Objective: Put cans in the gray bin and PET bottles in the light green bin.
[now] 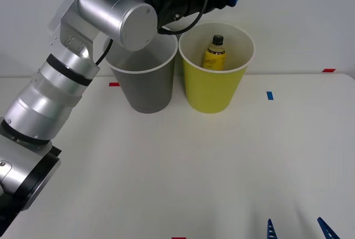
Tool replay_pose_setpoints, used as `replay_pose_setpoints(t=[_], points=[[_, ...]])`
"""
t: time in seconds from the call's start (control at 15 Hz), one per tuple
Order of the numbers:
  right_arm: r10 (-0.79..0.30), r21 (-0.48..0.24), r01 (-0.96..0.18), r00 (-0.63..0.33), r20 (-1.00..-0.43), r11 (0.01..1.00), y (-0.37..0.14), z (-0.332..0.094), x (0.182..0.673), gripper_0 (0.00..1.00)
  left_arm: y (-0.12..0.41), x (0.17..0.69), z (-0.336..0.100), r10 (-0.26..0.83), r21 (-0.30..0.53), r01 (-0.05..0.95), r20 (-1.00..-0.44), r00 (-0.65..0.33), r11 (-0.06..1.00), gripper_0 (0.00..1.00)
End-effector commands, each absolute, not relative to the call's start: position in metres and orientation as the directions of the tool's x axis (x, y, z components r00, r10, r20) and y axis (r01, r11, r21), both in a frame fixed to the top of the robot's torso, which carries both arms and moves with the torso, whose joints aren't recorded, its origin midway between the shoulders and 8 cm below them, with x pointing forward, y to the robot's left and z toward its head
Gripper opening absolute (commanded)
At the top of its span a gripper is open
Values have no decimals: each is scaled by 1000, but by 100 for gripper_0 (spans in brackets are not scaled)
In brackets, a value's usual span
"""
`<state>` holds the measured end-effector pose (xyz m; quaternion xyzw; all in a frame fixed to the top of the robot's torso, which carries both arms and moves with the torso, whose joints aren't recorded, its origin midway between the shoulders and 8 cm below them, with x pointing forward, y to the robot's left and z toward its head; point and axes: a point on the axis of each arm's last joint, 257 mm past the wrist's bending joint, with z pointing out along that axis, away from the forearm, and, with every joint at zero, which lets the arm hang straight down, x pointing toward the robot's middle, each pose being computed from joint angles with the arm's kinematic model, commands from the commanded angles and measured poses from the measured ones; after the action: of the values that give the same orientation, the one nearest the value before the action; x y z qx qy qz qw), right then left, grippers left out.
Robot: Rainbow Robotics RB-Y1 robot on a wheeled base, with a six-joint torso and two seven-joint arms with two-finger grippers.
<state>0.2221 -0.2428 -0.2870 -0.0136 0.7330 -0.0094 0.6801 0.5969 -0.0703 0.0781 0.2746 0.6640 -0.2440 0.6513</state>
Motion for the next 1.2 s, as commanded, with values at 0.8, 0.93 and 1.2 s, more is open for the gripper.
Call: replay_pose_setpoints(t=[0.8,0.93,1.2], points=[[-33,-32,-7,-75,-997,999,-243,-287,222,100,76,487,5,110,95,596,-994,10,797,100],[-33,-32,-7,-75,-997,999,-243,-287,222,100,87,465,-3,104,87,590,-995,5,803,100],[-33,-32,-7,-75,-997,999,-243,-287,222,100,105,423,-26,102,68,566,-994,-29,821,100]])
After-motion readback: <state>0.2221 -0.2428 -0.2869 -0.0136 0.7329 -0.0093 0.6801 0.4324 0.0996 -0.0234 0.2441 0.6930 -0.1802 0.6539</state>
